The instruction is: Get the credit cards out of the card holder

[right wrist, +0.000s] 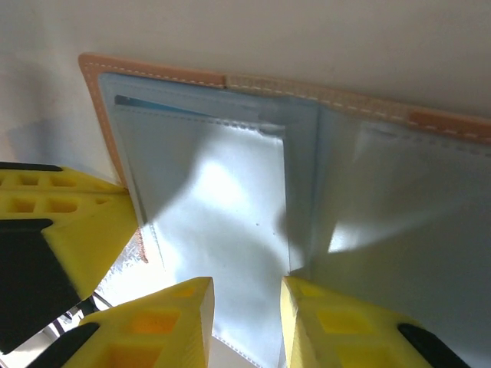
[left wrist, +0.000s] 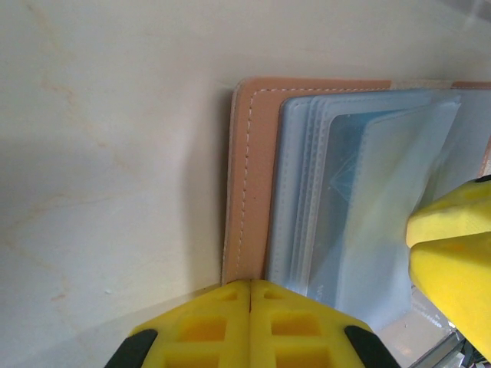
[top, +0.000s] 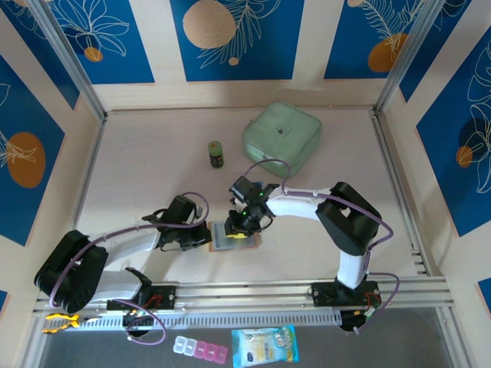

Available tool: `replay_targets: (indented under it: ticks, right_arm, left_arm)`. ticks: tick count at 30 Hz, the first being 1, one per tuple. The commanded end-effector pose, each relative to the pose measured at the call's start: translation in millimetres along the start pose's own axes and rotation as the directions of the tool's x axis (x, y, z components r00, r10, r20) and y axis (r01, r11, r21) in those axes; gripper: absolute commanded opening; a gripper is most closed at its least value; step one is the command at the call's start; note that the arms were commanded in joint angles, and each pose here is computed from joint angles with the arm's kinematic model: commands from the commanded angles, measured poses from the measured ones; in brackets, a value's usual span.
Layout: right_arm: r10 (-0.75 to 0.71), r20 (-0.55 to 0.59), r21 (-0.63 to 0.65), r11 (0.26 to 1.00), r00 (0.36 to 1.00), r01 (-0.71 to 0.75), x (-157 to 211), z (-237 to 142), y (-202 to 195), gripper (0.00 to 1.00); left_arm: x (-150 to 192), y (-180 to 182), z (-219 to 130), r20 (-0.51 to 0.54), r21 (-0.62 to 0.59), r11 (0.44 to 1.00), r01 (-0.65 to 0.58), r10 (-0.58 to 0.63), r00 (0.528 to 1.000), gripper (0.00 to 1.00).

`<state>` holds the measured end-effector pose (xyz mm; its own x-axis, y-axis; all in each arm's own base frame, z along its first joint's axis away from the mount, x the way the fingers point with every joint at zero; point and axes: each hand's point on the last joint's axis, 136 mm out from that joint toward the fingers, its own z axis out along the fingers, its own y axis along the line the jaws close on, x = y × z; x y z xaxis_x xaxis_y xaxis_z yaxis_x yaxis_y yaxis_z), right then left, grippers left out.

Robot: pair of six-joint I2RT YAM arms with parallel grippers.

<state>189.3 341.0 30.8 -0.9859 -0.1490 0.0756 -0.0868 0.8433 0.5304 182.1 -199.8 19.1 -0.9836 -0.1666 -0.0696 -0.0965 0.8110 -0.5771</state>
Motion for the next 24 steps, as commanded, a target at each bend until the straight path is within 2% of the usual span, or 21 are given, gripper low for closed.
replay_targets:
  ticks: [1, 4, 7, 12, 18, 24]
  right_arm:
    - [0.008, -0.016, -0.002, 1.0, 1.0, -0.008, 5, -3, -4, 0.3]
    - [0.005, -0.011, -0.007, 1.0, 1.0, -0.005, 5, -4, -4, 0.3]
    - [0.001, -0.01, -0.017, 1.0, 1.0, -0.002, 4, -5, -5, 0.3]
    - [0.009, -0.012, -0.033, 0.999, 1.0, -0.01, 5, -3, -9, 0.28]
    - [0.021, -0.012, -0.06, 0.998, 1.0, -0.022, 4, -3, -12, 0.28]
    - [0.024, -0.012, -0.074, 0.997, 1.0, -0.024, 4, -3, -12, 0.27]
  left_arm:
    - [1, 4, -5, 0.011, -0.03, 1.0, -0.006, 0.006, 1.0, 0.02]
    - [-2, -2, -11, 0.026, -0.023, 1.0, -0.013, 0.013, 1.0, 0.02]
    - [-6, -17, -18, 0.05, 0.034, 0.999, -0.013, 0.011, 0.999, 0.03]
    - [-14, -37, -28, 0.082, 0.1, 0.995, -0.01, 0.001, 0.997, 0.1]
    - [-11, -48, -19, 0.059, 0.125, 0.992, -0.006, -0.002, 0.998, 0.2]
    - [-9, -55, -5, 0.033, 0.146, 0.989, 0.002, -0.007, 0.999, 0.24]
